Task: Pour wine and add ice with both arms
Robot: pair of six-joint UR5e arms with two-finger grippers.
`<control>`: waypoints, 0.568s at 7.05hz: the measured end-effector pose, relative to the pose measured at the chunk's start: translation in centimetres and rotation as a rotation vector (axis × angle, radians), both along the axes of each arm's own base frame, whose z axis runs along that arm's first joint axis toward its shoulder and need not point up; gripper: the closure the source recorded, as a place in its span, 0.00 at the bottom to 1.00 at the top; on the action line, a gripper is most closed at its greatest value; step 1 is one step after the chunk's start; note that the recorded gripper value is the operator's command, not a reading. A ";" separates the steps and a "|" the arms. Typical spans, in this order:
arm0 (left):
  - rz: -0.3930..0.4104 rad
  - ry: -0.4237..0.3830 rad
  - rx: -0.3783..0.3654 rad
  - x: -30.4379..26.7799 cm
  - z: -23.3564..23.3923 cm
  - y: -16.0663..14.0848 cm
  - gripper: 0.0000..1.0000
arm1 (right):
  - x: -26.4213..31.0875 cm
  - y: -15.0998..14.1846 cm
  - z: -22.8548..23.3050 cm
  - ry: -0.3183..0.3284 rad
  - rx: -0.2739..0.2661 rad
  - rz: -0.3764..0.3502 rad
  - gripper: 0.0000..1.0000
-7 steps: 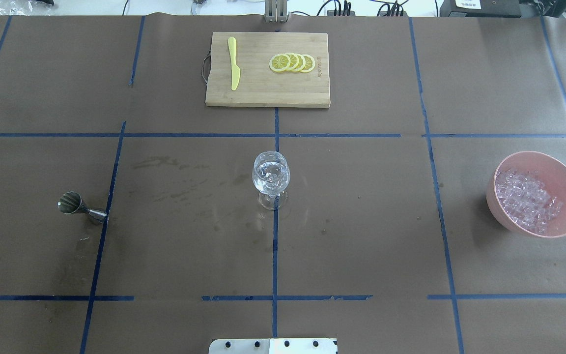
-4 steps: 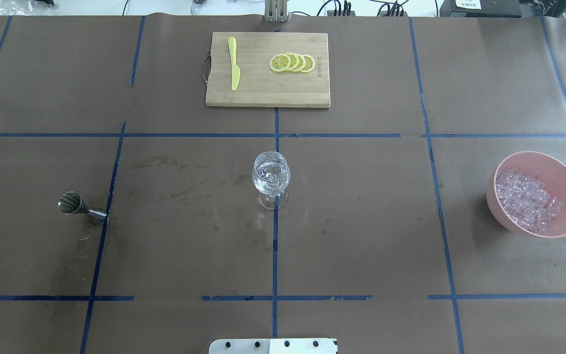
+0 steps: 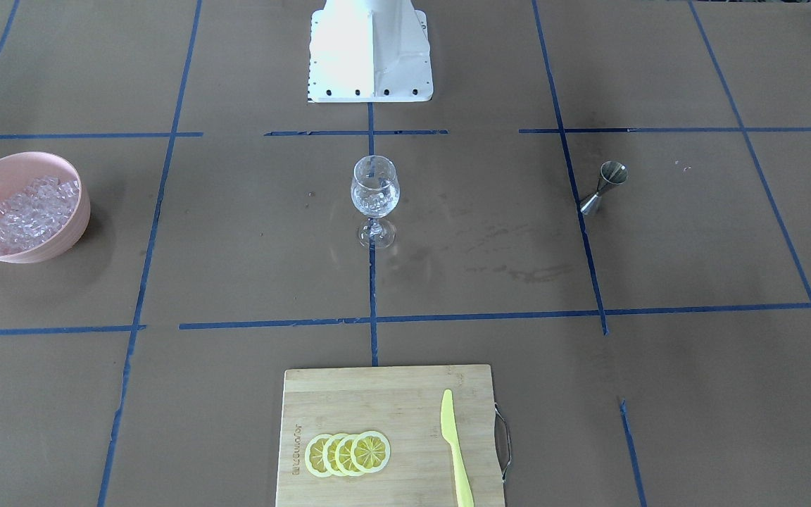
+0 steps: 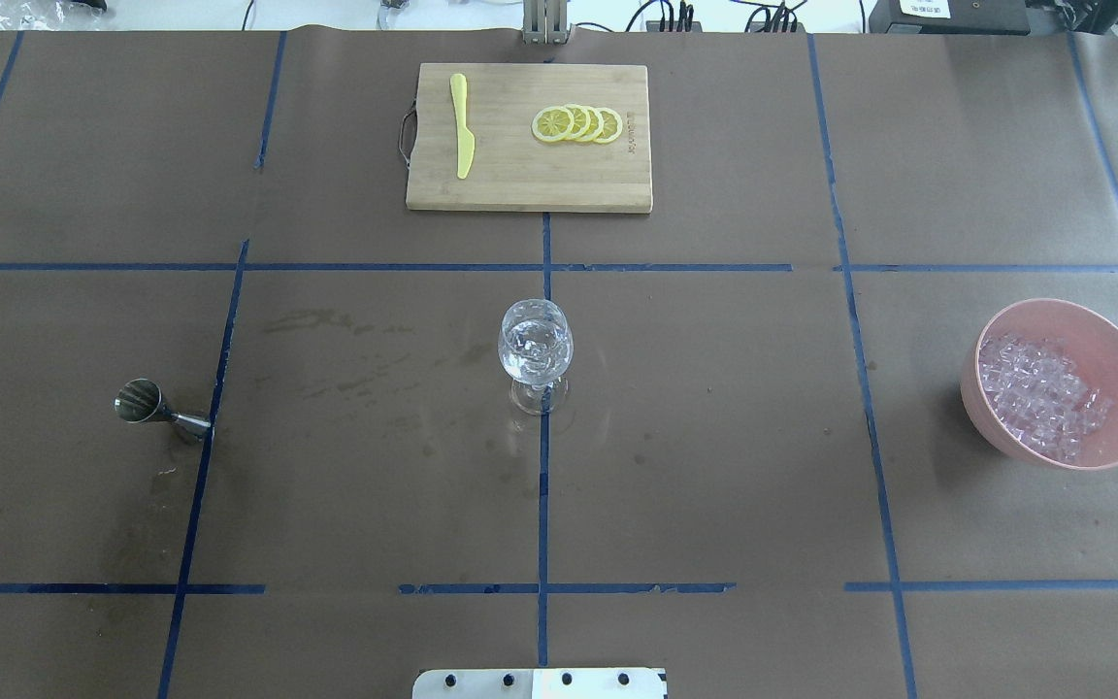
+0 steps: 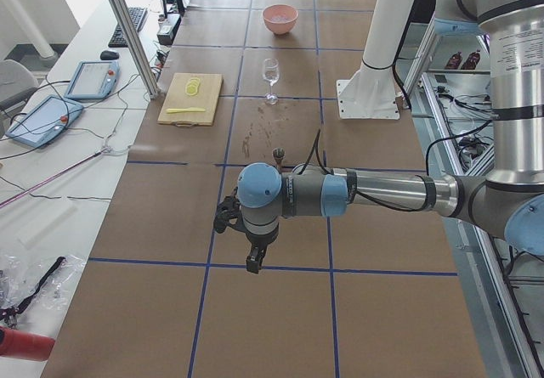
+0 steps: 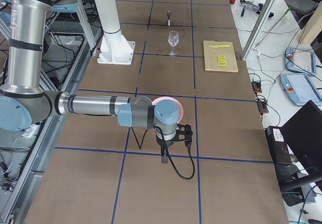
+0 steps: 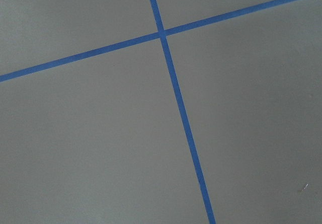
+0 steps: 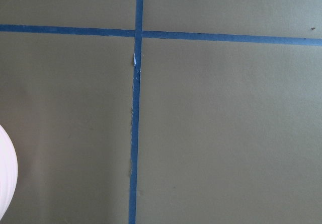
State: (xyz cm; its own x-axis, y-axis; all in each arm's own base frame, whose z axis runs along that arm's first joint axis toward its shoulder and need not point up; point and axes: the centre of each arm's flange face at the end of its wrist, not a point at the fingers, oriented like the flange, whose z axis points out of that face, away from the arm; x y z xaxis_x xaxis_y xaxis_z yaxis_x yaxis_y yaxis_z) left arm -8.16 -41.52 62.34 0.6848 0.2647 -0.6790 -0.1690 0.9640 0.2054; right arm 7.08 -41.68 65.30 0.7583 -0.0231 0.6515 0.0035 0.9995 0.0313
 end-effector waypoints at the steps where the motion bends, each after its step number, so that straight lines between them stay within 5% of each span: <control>1: 0.000 0.001 0.001 0.0 0.0 0.0 0.00 | -0.5 -0.2 -0.1 -0.001 0.020 -0.009 0.00; 4: -0.001 0.001 0.001 0.0 0.0 0.0 0.00 | -0.9 -0.3 -0.2 -0.018 0.058 -0.056 0.00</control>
State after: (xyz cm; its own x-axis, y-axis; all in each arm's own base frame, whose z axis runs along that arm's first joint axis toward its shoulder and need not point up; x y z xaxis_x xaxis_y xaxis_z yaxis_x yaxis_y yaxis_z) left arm -8.19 -41.52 62.29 0.6845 0.2649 -0.6792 -0.1681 0.9639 0.2064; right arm 6.18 -42.01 65.10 0.7432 -0.1033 0.6611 0.0584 0.9943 0.0897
